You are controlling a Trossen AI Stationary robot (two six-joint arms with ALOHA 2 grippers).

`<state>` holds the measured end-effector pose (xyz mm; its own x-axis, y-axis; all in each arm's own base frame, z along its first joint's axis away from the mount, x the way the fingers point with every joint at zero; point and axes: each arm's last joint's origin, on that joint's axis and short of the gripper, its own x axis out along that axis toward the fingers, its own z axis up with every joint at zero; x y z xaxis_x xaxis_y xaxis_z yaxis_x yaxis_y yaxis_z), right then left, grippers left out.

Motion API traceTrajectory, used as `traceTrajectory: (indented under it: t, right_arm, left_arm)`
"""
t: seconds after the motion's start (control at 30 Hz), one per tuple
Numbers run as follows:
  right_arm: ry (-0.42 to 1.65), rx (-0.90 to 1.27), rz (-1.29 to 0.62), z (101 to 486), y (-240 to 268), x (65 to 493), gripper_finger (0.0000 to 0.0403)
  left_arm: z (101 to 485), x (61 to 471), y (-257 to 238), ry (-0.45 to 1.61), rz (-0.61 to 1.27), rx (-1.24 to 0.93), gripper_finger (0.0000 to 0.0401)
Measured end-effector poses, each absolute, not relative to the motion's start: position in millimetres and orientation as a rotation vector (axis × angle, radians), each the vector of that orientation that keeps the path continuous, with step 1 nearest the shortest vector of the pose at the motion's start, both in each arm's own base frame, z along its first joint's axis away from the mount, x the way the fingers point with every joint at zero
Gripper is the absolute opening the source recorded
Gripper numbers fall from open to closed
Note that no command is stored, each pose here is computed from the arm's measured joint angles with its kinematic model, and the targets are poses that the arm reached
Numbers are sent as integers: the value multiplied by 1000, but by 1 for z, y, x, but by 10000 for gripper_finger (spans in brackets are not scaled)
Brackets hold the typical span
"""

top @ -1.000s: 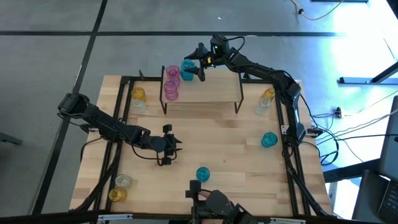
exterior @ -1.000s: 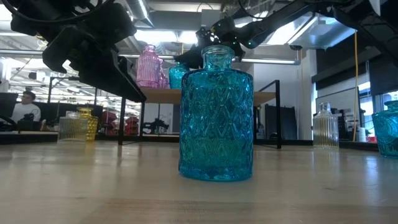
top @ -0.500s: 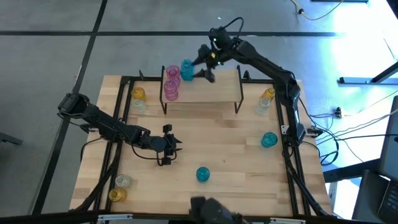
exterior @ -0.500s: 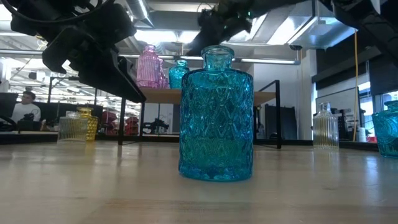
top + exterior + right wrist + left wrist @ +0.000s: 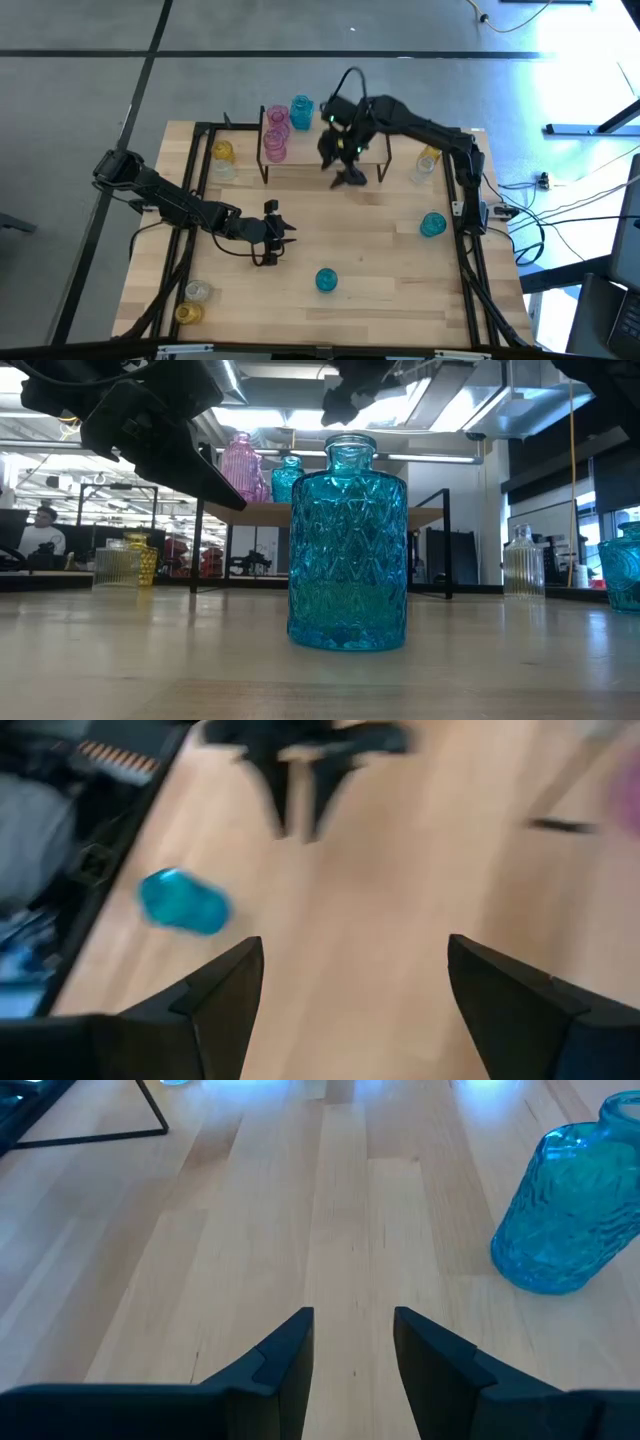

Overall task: Sort vases onto shelf
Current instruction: Put the right blue flower vase on the shelf aligned with the other blue flower vase

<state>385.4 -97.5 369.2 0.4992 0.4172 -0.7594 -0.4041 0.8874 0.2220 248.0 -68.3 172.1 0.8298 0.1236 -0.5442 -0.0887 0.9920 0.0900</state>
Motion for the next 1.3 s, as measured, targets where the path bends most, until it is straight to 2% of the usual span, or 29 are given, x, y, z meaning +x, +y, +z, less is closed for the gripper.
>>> traceTrajectory:
  t: [0.37, 0.63, 0.8, 1.03, 1.3]
  right_arm:
    - [1107, 37, 681, 333, -12, 388, 296]
    - [1270, 100, 653, 299, 25, 369, 296]
    - [1297, 103, 428, 301, 35, 327, 296]
    - [1275, 122, 21, 303, 50, 240, 296]
    - [1200, 312, -305, 302, 48, 150, 296]
  left_arm:
    - [172, 247, -71, 579, 107, 41, 133]
    - [172, 247, -74, 574, 114, -9, 133]
    - [173, 245, -80, 566, 114, -44, 133]
    - [173, 242, -87, 541, 171, -77, 133]
    - [175, 242, -88, 512, 187, -85, 133]
